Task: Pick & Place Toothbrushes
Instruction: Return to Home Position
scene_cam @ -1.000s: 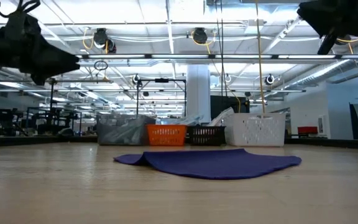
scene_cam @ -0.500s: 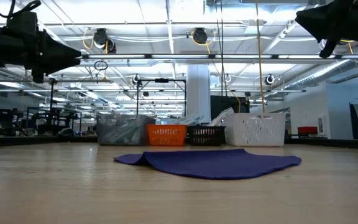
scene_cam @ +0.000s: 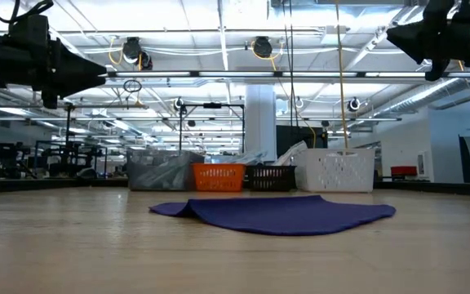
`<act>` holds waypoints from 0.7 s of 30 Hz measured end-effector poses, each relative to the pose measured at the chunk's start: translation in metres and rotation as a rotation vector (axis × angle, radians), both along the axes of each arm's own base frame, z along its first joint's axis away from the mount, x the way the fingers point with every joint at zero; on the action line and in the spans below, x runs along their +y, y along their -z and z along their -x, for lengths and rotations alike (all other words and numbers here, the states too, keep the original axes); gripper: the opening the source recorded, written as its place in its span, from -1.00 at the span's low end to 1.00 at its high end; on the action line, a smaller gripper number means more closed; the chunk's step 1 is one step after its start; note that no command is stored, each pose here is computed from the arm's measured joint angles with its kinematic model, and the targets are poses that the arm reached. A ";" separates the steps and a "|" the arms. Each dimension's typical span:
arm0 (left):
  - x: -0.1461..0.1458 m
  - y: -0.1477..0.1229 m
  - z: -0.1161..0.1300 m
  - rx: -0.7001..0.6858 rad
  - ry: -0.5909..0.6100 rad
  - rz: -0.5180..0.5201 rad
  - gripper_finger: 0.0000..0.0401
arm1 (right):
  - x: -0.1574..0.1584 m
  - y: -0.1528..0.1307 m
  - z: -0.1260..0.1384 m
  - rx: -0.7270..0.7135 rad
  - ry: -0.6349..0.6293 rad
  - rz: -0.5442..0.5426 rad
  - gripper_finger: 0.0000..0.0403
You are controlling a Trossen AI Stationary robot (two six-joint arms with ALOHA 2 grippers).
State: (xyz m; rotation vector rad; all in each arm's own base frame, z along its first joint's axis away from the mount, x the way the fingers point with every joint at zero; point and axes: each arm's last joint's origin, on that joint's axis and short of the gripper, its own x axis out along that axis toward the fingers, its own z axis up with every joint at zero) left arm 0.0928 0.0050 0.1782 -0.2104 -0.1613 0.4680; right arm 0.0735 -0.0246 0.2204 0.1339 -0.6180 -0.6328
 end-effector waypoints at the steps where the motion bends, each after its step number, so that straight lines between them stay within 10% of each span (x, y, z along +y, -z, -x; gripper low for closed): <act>1: 0.000 0.000 0.000 0.000 0.000 0.000 -0.28 | -0.001 0.000 0.000 0.002 0.016 -0.001 -0.75; 9: 0.000 0.000 0.000 -0.001 0.000 0.000 -0.28 | -0.007 0.016 -0.007 0.112 0.011 -0.124 -0.75; 21: 0.000 0.000 0.000 -0.002 0.000 0.000 -0.28 | 0.002 0.044 -0.020 0.565 -0.278 0.113 -0.75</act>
